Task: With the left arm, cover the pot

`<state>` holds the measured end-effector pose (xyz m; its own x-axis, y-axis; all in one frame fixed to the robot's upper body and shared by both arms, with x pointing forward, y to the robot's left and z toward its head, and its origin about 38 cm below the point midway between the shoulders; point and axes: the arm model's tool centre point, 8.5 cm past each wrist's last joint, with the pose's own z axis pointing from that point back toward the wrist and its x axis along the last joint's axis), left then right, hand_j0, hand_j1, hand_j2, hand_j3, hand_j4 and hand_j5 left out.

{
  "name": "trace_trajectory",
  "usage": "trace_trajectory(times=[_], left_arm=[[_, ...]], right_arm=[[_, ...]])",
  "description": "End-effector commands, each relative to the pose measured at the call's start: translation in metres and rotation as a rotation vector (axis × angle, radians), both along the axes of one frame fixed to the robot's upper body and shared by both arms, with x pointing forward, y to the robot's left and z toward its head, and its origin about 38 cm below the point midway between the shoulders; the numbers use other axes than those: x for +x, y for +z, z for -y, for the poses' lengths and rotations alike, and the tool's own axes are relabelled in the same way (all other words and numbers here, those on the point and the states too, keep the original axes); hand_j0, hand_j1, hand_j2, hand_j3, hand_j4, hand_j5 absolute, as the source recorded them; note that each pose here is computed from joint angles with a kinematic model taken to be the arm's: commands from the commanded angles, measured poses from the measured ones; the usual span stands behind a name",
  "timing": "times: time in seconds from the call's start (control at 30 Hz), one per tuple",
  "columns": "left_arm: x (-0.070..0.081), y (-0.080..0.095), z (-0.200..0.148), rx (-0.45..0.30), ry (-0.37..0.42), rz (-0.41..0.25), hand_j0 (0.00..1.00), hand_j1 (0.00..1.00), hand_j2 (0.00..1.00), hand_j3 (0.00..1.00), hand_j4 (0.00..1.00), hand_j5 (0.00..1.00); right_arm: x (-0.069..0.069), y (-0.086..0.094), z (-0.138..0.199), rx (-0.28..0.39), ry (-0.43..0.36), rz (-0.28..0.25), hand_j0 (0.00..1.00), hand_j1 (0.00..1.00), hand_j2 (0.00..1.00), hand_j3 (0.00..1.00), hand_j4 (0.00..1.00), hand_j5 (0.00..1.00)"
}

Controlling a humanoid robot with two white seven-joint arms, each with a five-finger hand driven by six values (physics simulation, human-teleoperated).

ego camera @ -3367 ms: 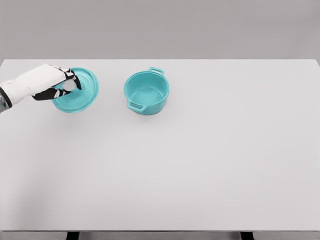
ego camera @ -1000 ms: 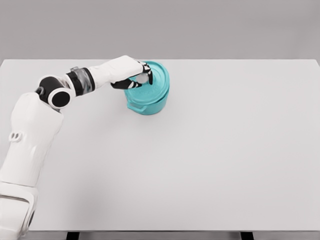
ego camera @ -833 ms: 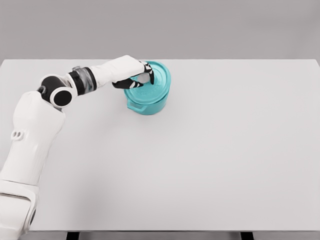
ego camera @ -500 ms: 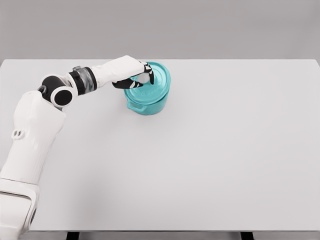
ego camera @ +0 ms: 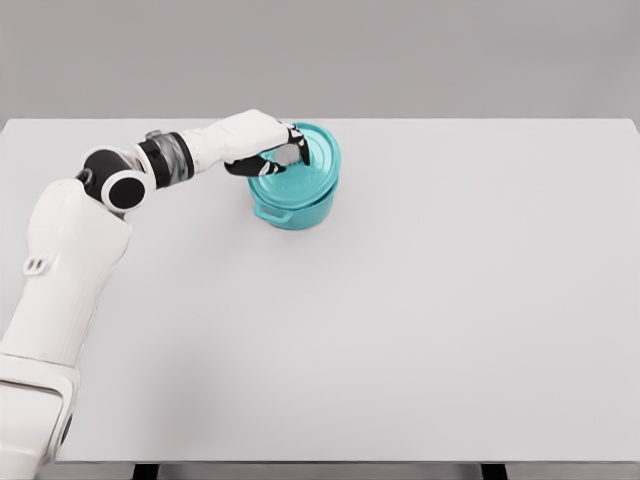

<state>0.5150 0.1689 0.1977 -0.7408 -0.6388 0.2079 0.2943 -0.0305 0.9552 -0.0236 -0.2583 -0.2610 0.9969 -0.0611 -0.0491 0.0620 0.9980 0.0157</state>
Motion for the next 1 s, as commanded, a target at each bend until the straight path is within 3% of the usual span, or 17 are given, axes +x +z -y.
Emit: trace_trajectory(times=[0.0, 0.97], left_arm=[[-0.0001, 0.0001, -0.0001, -0.002, -0.001, -0.002, 0.56, 0.56, 0.56, 0.56, 0.56, 0.56], [-0.0002, 0.0005, 0.0001, -0.002, -0.001, -0.001, 0.66, 0.66, 0.66, 0.66, 0.66, 0.66]], right_arm=[[-0.0003, 0.0, -0.0002, 0.0, 0.0, -0.001, 1.0, 1.0, 1.0, 1.0, 1.0, 1.0], [-0.0003, 0.0, -0.0002, 0.0, 0.0, -0.001, 1.0, 1.0, 1.0, 1.0, 1.0, 1.0]])
